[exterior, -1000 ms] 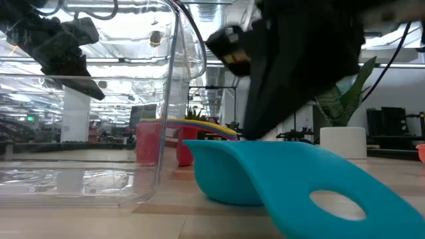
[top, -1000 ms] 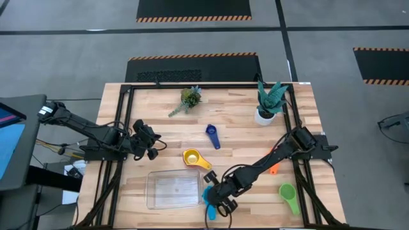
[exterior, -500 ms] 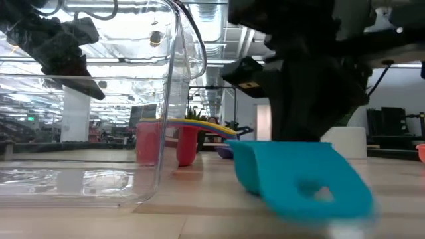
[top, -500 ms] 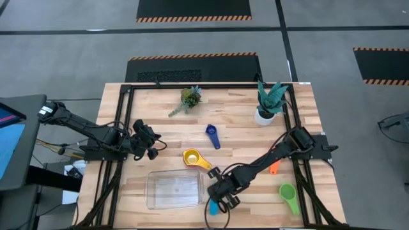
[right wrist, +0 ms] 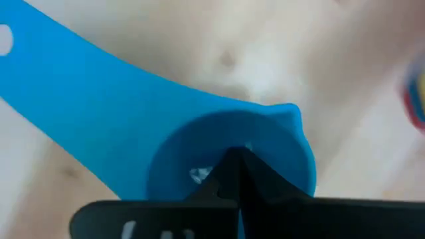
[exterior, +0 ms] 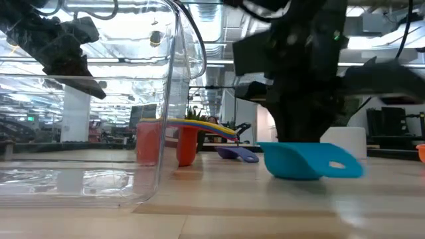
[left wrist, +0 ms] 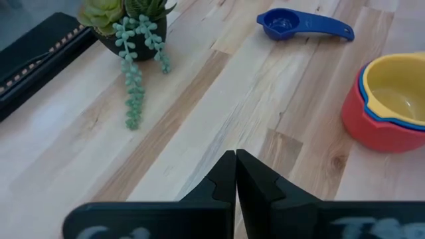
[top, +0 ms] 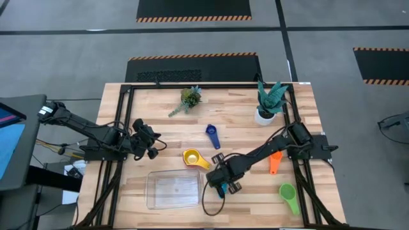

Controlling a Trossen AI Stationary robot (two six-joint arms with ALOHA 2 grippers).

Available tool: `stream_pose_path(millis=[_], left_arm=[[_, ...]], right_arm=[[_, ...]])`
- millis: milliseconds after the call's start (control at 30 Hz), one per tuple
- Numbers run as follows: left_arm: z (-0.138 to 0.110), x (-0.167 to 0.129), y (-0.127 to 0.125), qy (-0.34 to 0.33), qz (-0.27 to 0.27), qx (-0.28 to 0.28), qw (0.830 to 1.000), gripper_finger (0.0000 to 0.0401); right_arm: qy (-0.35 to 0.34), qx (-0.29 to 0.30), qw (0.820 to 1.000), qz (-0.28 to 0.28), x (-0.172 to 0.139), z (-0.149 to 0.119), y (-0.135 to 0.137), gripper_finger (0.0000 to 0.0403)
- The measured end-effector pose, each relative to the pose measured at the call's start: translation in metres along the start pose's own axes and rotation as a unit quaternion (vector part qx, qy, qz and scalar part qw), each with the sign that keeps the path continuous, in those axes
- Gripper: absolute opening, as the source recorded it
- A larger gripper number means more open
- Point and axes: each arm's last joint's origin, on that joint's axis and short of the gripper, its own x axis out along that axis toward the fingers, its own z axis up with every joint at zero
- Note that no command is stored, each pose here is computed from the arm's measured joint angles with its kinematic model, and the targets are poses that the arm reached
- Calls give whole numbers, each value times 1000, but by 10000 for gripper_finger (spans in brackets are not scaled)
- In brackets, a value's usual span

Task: Nest measuring cups in basket
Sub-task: Move the measuring cups to the center of the table

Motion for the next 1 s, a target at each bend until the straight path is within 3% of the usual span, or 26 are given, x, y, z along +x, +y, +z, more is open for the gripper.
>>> stream_pose_path(millis=[333, 667, 833, 1000], left_arm=[[0, 0, 0, 0, 0, 2, 1000, 0], [-1, 0, 0, 3, 2, 8, 1000, 0], [-1, 0, 0, 3, 2, 18, 1000, 0], [-1, 0, 1, 4, 2, 19, 1000, 0]], right_arm=[[52, -35, 996, -58, 2, -13, -31, 12], [71, -48, 994, -65, -9, -21, -44, 13], [62, -27, 995, -67, -31, -24, -42, 14], [61, 38, 995, -70, -63, -33, -36, 16]])
